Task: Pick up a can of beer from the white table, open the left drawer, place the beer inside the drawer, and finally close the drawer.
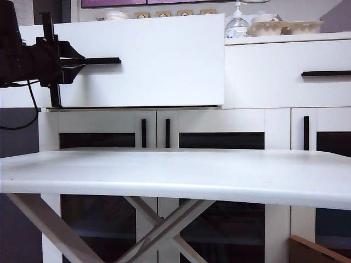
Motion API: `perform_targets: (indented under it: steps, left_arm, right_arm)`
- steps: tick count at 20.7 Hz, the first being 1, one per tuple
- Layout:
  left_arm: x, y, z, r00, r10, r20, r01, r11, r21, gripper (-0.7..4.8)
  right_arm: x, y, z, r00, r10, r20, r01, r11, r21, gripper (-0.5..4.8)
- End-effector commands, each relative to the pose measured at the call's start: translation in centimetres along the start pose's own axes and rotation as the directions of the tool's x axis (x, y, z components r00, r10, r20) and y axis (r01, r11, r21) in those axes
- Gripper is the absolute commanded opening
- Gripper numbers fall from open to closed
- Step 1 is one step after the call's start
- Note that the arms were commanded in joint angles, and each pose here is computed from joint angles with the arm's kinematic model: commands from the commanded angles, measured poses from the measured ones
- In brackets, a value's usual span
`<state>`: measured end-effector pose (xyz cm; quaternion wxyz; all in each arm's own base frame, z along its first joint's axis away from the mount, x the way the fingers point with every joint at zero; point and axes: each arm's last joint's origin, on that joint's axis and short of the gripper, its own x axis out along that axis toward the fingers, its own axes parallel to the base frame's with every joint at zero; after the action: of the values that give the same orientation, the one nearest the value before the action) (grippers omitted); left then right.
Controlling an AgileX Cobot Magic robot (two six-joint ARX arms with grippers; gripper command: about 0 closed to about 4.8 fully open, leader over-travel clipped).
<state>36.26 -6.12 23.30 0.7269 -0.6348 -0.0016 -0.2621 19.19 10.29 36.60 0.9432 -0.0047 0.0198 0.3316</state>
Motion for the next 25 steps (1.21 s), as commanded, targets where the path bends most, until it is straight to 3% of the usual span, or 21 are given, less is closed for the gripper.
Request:
perform_targets:
  steps: [1,14,20,21,22,24,25]
  left_arm:
    - [-0.5,-3.0,-1.3,0.973,-0.195,-0.120,0.204,0.977,0.063,-0.07]
    - [-7.0,-3.4,-3.0,0.988,-0.111,-0.105,0.116,0.992,0.047,-0.07]
    - [-7.4,-3.5,-3.1,0.987,-0.110,-0.120,0.114,0.993,0.029,-0.04]
    - [-7.4,-3.5,-3.1,0.985,-0.111,-0.132,0.116,0.993,0.030,0.35]
    - [-7.4,-3.5,-3.1,0.984,-0.112,-0.139,0.117,0.993,0.029,1.37]
    - [-7.4,-3.5,-3.1,0.984,-0.112,-0.141,0.117,0.993,0.029,4.79]
    - [-7.4,-3.6,-3.1,0.983,-0.112,-0.142,0.118,0.993,0.029,4.79]
  right_arm:
    - [-0.6,0.2,2.0,0.997,0.002,0.076,-0.001,1.000,-0.014,0.53]
    - [-0.7,0.2,2.4,0.996,0.003,0.086,-0.001,1.000,-0.023,0.53]
    - [-0.7,0.2,2.4,0.996,0.002,0.086,0.000,1.000,-0.023,0.53]
    - [-0.7,0.2,2.4,0.996,0.003,0.086,-0.001,1.000,-0.023,0.53]
    - [-0.7,0.2,2.4,0.996,0.003,0.086,-0.001,1.000,-0.023,0.53]
    - [-0.7,0.2,2.4,0.996,0.003,0.086,-0.001,1.000,-0.023,0.53]
    - [-0.7,0.2,2.4,0.996,0.002,0.086,0.000,1.000,-0.023,0.53]
